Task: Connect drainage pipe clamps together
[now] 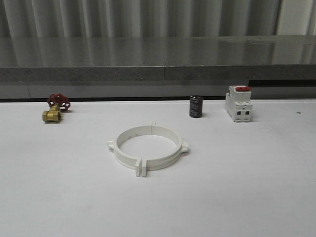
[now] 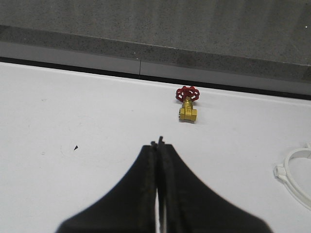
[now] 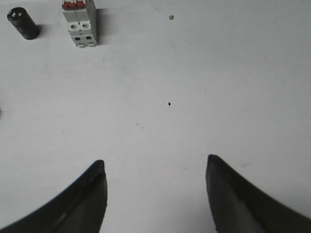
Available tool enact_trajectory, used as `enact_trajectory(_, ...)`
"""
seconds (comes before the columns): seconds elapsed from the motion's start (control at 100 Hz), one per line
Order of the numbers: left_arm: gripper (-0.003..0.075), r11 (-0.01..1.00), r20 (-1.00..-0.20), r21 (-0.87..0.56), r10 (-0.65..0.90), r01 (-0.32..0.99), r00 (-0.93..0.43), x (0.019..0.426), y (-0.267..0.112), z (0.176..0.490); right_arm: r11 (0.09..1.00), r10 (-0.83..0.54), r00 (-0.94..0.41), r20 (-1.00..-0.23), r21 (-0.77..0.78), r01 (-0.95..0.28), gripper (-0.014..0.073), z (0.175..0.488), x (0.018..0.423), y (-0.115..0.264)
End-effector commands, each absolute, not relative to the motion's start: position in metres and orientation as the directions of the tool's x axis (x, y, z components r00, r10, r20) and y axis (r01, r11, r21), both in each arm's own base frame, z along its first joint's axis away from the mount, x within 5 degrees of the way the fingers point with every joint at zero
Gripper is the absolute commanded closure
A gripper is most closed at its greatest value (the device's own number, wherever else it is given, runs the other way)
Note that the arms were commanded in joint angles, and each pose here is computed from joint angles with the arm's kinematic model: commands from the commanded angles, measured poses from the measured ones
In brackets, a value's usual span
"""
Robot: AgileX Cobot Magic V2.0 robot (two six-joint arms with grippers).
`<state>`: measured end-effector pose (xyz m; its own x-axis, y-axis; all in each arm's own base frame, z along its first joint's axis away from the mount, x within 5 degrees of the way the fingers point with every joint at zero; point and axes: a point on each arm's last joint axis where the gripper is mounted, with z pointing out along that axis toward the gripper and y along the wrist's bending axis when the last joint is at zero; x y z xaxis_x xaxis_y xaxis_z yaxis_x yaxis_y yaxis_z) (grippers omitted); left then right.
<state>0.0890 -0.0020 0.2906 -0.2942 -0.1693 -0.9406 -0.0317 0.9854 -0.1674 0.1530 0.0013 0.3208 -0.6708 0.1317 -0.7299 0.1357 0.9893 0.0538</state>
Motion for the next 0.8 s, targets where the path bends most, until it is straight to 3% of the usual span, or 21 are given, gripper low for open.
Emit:
enact_trajectory(0.0,0.074,0.985,-0.963,-0.17,-0.167,-0.004,-0.21,0.091,-0.003,0.305,0.991,0.116,-0.609,-0.785,0.051,0.124,0.0142,0.324,0.138,-0.001)
enact_trajectory(0.19,0.074,0.985,-0.963,-0.17,-0.167,-0.004,-0.21,0.091,-0.003,0.305,0.99,0.123,-0.588,-0.8,0.058,0.127,0.0237,0.308,0.105,-0.004)
enact_trajectory(0.52,0.074,0.985,-0.963,-0.17,-0.167,-0.004,-0.21,0.091,-0.003,0.305,0.99,0.126,-0.553,-0.824,0.067,0.126,0.0671,0.306,0.091,-0.005)
enact_trajectory(0.79,0.074,0.985,-0.963,-0.17,-0.167,-0.004,-0.21,0.091,-0.003,0.305,0.99,0.126,-0.557,-0.821,0.066,0.127,0.0664,0.306,0.091,-0.005)
